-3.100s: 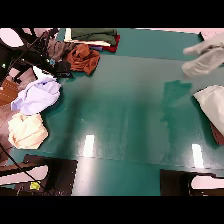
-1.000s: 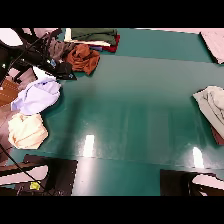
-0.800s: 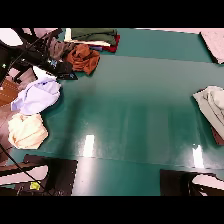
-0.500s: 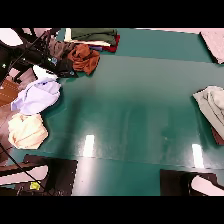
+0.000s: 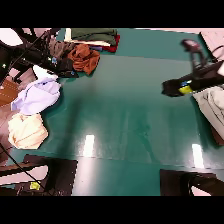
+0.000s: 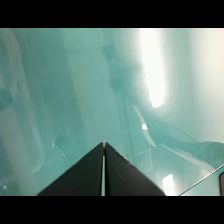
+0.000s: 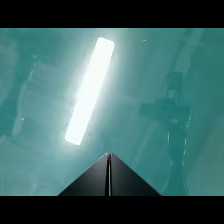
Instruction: Fold the shirts.
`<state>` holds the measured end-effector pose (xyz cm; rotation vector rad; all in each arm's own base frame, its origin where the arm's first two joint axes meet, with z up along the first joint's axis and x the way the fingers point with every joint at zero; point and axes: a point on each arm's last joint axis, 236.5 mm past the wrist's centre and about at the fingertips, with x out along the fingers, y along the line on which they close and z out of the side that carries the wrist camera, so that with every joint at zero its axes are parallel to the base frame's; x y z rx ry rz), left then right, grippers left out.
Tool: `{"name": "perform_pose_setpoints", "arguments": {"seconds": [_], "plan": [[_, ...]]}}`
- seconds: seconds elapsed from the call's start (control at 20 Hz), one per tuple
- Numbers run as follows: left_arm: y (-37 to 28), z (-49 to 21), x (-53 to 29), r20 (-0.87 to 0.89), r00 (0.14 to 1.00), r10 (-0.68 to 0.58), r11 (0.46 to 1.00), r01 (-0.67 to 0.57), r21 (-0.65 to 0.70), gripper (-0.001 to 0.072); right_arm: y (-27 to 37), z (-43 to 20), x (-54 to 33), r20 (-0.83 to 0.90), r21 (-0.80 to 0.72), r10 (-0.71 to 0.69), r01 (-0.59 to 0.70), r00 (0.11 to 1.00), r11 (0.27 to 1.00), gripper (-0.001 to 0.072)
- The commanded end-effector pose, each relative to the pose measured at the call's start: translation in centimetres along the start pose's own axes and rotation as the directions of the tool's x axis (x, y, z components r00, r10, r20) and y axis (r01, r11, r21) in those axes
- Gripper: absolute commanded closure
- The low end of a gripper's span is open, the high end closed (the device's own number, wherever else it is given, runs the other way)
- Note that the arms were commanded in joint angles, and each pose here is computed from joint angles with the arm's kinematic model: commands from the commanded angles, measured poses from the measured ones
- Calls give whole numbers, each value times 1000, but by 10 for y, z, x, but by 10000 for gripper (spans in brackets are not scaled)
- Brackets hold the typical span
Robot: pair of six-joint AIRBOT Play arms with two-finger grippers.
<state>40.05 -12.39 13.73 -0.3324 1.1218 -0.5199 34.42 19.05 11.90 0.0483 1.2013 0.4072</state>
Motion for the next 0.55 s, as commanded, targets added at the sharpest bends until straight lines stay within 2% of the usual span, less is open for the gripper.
{"name": "perform_pose_setpoints", "arguments": {"seconds": [0.0, 0.5], "plan": [[0, 3, 0, 15, 1000, 0, 1000, 0, 0, 680, 30, -11, 31, -43, -87, 7, -10, 999, 996, 689], [0, 4, 0, 16, 1000, 0, 1000, 0, 0, 679, 27, -5, 31, -24, -63, 18, -20, 1000, 998, 689]]}}
